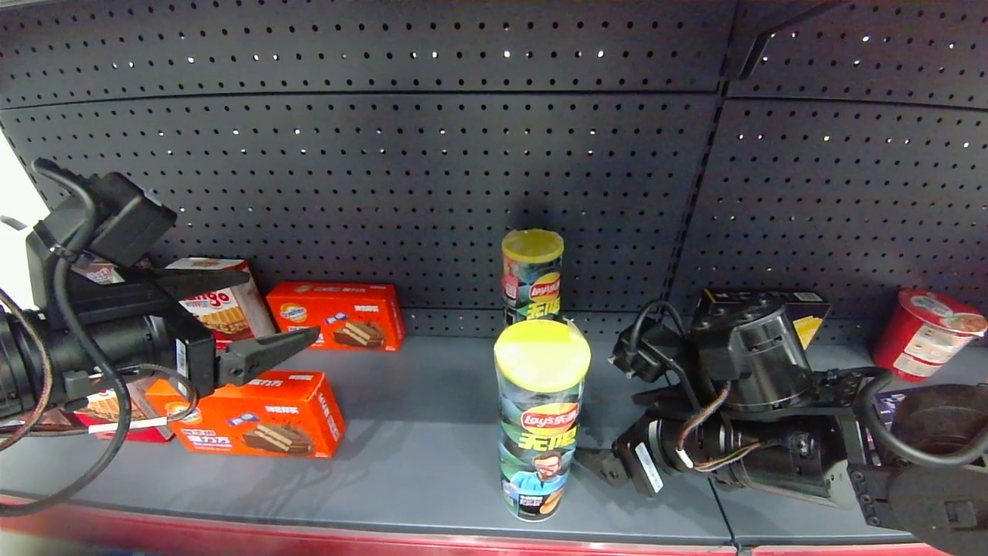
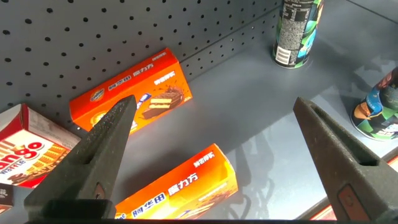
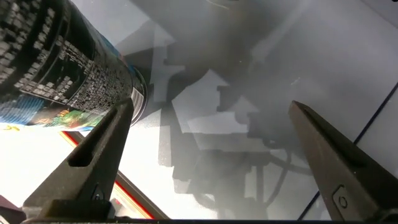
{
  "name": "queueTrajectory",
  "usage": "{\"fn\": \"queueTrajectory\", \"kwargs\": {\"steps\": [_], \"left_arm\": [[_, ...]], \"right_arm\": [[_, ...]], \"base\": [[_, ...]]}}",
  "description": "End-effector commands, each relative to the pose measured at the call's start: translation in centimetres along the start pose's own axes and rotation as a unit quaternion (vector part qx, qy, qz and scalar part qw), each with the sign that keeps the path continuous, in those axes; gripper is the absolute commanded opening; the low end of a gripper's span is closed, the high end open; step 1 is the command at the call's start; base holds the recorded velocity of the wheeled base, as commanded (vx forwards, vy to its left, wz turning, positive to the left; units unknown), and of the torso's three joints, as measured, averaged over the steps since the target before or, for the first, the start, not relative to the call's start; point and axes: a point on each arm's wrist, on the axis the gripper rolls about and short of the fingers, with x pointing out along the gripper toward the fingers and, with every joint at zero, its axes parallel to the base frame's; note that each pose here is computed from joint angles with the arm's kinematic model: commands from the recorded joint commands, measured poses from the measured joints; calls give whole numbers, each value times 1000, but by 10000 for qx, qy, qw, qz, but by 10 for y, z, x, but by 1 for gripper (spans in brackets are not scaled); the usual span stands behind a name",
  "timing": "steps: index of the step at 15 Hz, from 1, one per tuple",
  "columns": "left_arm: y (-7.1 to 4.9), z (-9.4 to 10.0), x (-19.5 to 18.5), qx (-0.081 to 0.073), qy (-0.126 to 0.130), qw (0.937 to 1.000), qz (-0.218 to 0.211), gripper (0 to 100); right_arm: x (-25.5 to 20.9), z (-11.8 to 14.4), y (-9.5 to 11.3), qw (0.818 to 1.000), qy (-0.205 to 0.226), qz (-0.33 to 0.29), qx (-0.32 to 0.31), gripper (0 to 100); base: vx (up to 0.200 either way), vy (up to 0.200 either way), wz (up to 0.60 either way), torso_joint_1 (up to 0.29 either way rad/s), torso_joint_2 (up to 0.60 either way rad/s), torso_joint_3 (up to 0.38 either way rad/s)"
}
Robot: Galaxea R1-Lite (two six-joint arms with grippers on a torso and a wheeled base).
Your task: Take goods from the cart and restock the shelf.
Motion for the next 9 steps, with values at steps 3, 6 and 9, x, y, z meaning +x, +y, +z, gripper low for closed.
{"fn": "queueTrajectory", "kwargs": {"steps": [3,6,9], "left_arm": [[-1,8,-6,123,-315,9994,20,100],[-5,18,-24,322,-797,9960,235,100],[-11,12,-66,80,-1061,9910,808,100]], "right_arm": [[-38,20,-9,9970,-668,-180,344,100],[-79,31,-24,9891,-1260,-533,536,100],[-130,31,-37,9739,-1846,-1079,762,100]], "base": [[0,0,0,0,0,0],[0,0,0,0,0,0],[0,0,0,0,0,0]]}}
